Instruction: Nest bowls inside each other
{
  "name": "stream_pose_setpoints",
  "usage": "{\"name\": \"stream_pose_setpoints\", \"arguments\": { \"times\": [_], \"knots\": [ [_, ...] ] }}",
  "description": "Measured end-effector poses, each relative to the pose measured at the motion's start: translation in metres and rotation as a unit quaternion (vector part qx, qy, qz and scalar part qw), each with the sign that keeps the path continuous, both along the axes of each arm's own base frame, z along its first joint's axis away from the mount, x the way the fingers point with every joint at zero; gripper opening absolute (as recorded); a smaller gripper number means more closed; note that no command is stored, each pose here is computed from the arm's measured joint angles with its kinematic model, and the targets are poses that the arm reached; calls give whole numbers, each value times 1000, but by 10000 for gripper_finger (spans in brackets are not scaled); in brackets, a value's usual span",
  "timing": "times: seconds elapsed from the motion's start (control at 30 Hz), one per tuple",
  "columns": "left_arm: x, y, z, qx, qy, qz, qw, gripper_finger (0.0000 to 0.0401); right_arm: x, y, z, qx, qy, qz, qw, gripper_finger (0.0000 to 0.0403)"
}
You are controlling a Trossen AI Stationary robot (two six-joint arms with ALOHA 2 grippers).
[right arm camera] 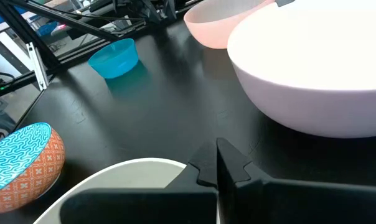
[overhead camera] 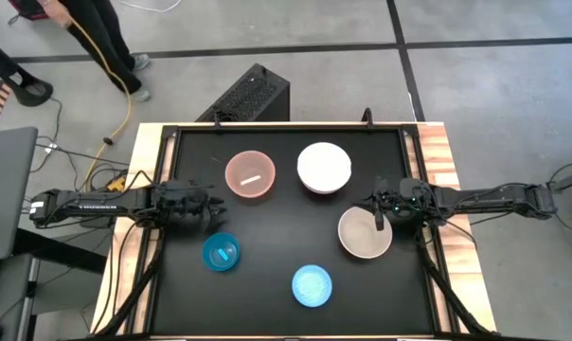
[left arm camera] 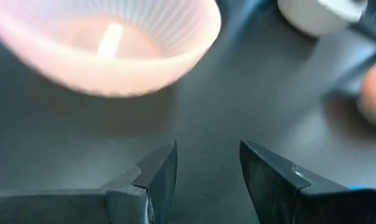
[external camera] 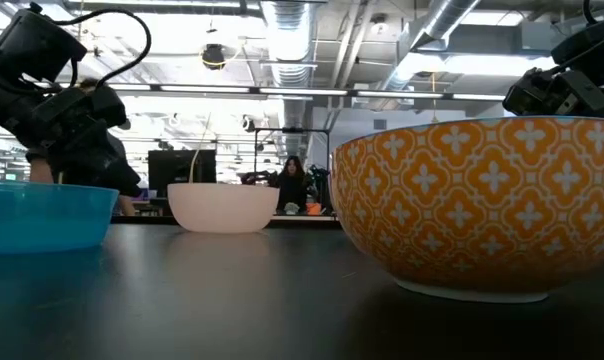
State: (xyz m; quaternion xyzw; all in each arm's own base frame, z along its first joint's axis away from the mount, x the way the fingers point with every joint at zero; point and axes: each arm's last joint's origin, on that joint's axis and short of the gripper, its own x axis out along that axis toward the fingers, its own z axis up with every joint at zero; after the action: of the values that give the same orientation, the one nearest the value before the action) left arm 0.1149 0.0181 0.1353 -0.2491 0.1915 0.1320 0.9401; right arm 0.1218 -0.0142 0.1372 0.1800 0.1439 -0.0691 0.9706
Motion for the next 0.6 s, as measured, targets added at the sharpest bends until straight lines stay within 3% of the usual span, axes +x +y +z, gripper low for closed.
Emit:
{"name": "stream_pose_setpoints", "arguments": {
  "times": [0.07, 0.13, 0.2, 0.3, 0.5, 0.6],
  "knots": [
    [0, -1, 0, -83, -14, 19, 996, 164, 0, 0, 0, 0, 0, 0, 1000, 4],
    [1, -2, 1, -184, -29, 45, 982, 164, 0, 0, 0, 0, 0, 0, 1000, 4],
    [1, -3, 1, -243, -38, 61, 967, 164, 0, 0, 0, 0, 0, 0, 1000, 4],
    [3, -4, 5, -274, -59, 68, 958, 164, 0, 0, 0, 0, 0, 0, 1000, 4],
    [2, 0, 3, -304, -78, 159, 936, 164, 0, 0, 0, 0, 0, 0, 1000, 4],
    [2, 0, 5, -282, -86, 153, 943, 164, 1, 0, 3, -2, -15, 0, 1000, 4]
  ]
}}
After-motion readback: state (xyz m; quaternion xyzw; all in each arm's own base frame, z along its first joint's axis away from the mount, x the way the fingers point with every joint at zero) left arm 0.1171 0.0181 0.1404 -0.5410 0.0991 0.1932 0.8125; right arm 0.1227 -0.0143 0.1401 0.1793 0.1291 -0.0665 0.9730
